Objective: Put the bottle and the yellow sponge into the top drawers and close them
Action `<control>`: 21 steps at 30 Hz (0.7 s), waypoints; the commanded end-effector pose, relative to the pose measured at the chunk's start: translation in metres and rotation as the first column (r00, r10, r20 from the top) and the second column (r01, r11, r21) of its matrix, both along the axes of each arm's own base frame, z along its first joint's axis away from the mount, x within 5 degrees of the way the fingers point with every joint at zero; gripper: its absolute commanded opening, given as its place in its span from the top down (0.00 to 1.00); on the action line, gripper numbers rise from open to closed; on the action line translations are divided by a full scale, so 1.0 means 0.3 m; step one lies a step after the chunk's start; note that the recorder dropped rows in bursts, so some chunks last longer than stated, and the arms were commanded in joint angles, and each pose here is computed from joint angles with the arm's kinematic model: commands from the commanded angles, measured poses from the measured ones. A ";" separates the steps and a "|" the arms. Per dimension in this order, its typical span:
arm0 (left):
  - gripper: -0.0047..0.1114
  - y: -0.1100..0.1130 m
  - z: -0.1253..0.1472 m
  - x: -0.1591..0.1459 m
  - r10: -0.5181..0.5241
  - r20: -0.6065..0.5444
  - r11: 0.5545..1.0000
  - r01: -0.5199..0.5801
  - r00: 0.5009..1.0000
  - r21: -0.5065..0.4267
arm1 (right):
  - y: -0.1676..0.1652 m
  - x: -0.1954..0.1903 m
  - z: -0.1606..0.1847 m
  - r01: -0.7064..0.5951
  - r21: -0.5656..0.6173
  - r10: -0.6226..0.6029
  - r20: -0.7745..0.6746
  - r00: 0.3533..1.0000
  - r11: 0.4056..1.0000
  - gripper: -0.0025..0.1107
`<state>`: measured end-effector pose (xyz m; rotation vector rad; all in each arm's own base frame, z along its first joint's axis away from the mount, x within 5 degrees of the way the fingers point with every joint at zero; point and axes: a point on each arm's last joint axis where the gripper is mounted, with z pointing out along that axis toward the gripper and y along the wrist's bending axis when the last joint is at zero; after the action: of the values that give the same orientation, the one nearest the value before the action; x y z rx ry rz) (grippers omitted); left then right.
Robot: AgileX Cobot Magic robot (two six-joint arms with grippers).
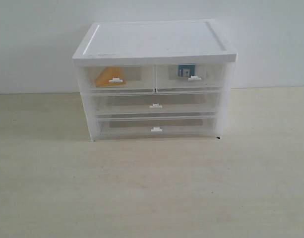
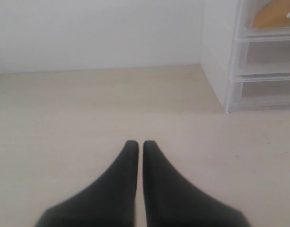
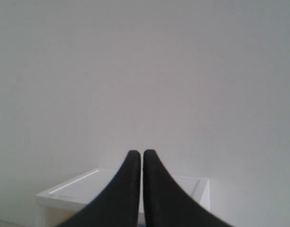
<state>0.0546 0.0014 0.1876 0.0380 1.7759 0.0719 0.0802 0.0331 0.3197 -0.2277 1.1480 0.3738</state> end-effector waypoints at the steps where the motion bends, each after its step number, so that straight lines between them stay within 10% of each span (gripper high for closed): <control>1: 0.93 0.000 -0.003 0.000 0.002 -0.001 1.000 -0.002 1.000 -0.004 | -0.001 0.000 -0.006 0.003 0.000 -0.003 -0.002 1.000 1.000 0.98; 21: 0.93 0.000 -0.003 0.000 0.002 -0.001 1.000 -0.002 1.000 -0.004 | 0.007 -0.012 0.011 -0.039 0.022 0.038 0.055 0.998 0.999 0.98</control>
<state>0.0546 0.0013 0.1876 0.0368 1.7759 0.0701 0.0797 0.0333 0.3204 -0.2277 1.1401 0.3806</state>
